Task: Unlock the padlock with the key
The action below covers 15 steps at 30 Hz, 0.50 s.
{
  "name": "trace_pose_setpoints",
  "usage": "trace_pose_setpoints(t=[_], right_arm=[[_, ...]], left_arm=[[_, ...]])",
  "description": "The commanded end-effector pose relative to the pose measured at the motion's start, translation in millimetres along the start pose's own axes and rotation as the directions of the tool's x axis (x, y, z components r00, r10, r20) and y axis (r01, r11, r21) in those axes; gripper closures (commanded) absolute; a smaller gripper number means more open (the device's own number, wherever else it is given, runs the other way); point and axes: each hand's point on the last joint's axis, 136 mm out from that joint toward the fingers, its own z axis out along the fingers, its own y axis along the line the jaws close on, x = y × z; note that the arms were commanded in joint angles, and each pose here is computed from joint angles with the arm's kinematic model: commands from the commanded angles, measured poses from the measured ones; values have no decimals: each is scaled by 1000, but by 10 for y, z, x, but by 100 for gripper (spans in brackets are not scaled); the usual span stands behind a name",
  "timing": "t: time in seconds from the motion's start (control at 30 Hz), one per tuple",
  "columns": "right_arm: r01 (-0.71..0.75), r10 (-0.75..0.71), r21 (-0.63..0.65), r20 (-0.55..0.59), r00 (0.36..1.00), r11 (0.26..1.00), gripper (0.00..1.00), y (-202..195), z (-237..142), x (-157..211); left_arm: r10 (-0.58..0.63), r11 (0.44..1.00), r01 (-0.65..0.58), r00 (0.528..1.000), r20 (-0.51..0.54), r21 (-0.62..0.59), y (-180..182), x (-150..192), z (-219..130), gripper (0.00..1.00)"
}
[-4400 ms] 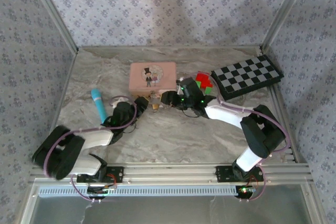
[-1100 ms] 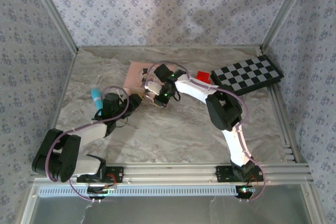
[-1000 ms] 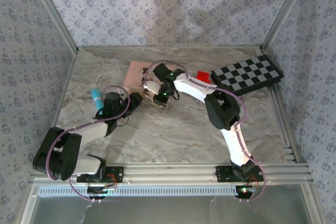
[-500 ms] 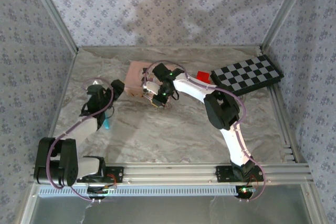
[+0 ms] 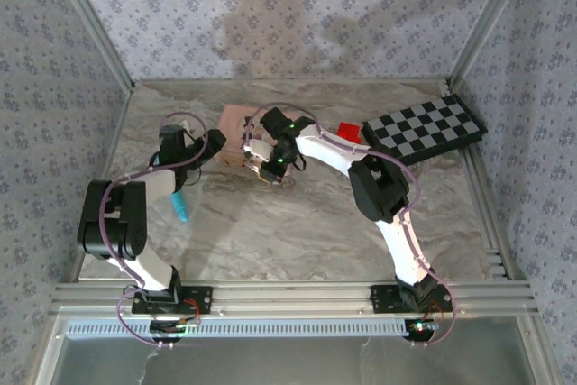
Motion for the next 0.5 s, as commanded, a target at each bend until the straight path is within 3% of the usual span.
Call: trace_pose_setpoints(t=[0.0, 0.2, 0.47], right_arm=[[7, -7, 5, 25, 1000, 1000, 100, -2, -41, -144], [16, -17, 23, 37, 999, 1000, 100, -59, -66, -252], [19, -21, 39, 42, 999, 999, 100, -94, -155, -271]], left_arm=[[71, 993, -66, 996, -46, 101, -303, 112, 78, 31], [86, 988, -72, 991, -99, 134, -467, 423, 158, 34], [68, 988, -54, 993, -98, 142, -508, 478, 136, 34]])
